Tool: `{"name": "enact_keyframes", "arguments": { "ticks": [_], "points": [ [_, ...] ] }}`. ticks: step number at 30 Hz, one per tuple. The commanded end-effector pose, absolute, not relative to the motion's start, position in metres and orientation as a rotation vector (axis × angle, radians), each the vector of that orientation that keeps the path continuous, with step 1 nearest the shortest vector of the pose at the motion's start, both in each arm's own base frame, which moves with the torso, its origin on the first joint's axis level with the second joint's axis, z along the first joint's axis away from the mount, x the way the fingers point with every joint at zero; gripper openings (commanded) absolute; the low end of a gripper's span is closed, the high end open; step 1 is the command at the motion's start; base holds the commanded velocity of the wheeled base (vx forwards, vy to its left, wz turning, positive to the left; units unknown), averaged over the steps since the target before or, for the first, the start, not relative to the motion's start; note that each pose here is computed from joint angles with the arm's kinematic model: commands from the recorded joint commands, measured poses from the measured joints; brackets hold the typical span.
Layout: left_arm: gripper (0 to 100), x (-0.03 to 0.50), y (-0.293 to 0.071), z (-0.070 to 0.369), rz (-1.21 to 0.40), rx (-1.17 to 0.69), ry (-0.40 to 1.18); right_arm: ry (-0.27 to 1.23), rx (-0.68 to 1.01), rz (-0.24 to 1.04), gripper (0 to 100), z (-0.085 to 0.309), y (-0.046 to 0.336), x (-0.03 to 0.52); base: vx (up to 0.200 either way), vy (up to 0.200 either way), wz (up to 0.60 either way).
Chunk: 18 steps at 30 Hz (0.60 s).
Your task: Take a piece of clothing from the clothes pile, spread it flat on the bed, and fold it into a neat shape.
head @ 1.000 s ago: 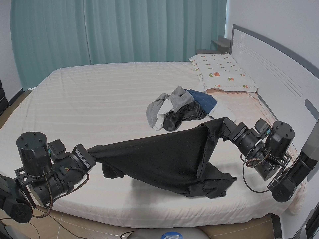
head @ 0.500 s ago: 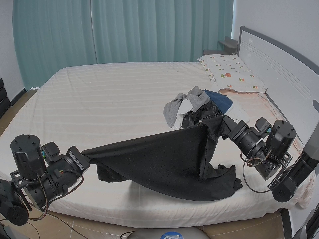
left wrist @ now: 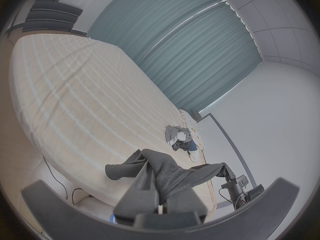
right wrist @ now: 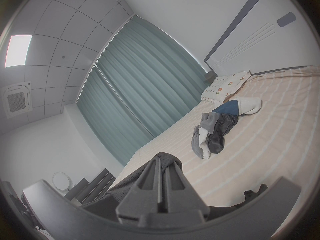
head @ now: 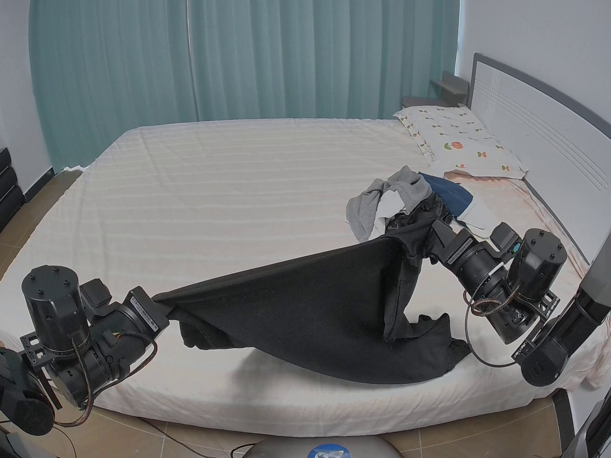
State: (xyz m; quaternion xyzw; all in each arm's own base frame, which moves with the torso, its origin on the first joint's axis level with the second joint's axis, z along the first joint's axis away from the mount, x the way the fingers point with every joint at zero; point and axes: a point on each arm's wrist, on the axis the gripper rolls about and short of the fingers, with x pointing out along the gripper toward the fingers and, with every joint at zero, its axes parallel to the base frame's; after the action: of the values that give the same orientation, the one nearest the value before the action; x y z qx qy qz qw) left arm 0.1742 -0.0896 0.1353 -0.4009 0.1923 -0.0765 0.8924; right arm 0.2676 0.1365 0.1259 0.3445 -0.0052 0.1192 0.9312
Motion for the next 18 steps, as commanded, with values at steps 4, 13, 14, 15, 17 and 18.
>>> {"name": "enact_keyframes", "arguments": {
  "ticks": [4, 13, 14, 15, 17, 18],
  "points": [
    [0, 0.174, -0.09, 0.135, -0.157, -0.832, 0.399, -0.027, 0.714, 0.258, 0, 0.13, 0.139, 0.265, 0.0, 0.2, 0.0],
    [0, 0.172, -0.088, 0.139, -0.164, -0.837, 0.378, -0.067, 0.736, 0.288, 0, 0.146, 0.135, 0.257, 0.0, 0.2, 0.0],
    [0, 0.171, -0.088, 0.14, -0.164, -0.838, 0.377, -0.065, 0.737, 0.289, 0, 0.146, 0.135, 0.257, 0.0, 0.2, 0.0],
    [0, 0.171, -0.088, 0.14, -0.163, -0.836, 0.376, -0.064, 0.735, 0.288, 0, 0.145, 0.135, 0.256, 0.0, 0.2, 0.0],
    [0, 0.172, -0.088, 0.139, -0.162, -0.835, 0.377, -0.066, 0.734, 0.289, 0, 0.146, 0.135, 0.257, 0.0, 0.2, 0.0],
    [0, 0.172, -0.088, 0.139, -0.162, -0.837, 0.378, -0.068, 0.735, 0.29, 0, 0.146, 0.135, 0.257, 0.0, 0.2, 0.0]
  ]
}}
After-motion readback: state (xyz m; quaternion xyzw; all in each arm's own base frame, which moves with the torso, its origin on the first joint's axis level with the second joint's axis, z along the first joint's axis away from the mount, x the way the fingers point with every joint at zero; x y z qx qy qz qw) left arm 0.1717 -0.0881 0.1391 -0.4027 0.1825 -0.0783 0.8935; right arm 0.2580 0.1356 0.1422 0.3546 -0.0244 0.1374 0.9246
